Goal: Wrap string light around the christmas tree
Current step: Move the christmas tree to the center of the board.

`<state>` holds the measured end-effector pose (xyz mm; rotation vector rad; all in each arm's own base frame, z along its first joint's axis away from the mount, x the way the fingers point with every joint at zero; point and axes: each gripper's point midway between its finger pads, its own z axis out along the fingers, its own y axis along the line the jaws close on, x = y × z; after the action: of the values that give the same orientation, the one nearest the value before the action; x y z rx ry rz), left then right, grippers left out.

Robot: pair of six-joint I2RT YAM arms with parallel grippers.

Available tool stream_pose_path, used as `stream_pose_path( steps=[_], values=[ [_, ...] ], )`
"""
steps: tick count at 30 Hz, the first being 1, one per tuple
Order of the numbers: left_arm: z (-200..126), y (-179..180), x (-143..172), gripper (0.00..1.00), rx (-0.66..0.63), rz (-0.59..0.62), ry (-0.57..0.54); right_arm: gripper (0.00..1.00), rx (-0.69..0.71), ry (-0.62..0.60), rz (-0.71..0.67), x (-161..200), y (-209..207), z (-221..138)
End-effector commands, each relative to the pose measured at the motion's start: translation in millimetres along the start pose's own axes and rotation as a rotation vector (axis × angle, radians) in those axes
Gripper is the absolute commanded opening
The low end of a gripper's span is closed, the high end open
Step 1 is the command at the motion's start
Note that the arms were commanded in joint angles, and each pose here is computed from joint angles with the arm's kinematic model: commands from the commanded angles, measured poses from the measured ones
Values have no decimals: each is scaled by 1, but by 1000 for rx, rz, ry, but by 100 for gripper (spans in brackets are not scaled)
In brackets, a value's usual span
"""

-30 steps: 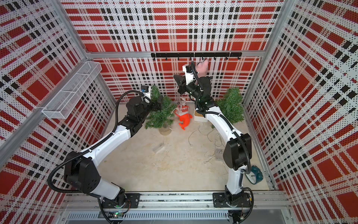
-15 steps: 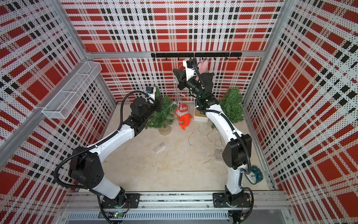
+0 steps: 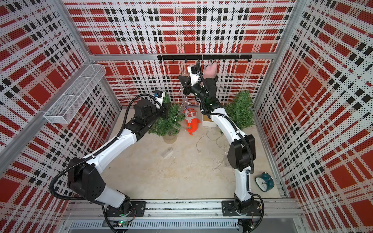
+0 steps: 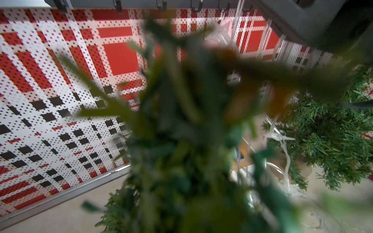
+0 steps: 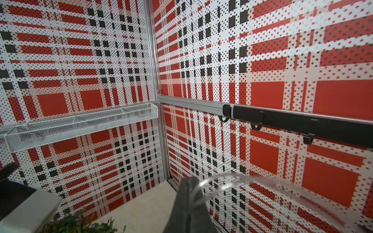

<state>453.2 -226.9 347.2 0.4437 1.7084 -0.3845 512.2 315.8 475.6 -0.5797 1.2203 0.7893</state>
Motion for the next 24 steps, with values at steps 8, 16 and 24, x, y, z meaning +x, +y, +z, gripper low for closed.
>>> stream_pose_path(
  steps=[8, 16, 24],
  values=[
    [-26, 3, -27, 0, -23, 10, -10, 0, 49, 61, -95, -34, 18, -25],
    [-34, -1, -38, 0, -37, 64, 20, 0, 233, 287, -222, -14, 9, -38],
    [-39, -30, -35, 0, 105, 71, 57, 0, 307, 352, -316, -6, 2, -48]
  ],
)
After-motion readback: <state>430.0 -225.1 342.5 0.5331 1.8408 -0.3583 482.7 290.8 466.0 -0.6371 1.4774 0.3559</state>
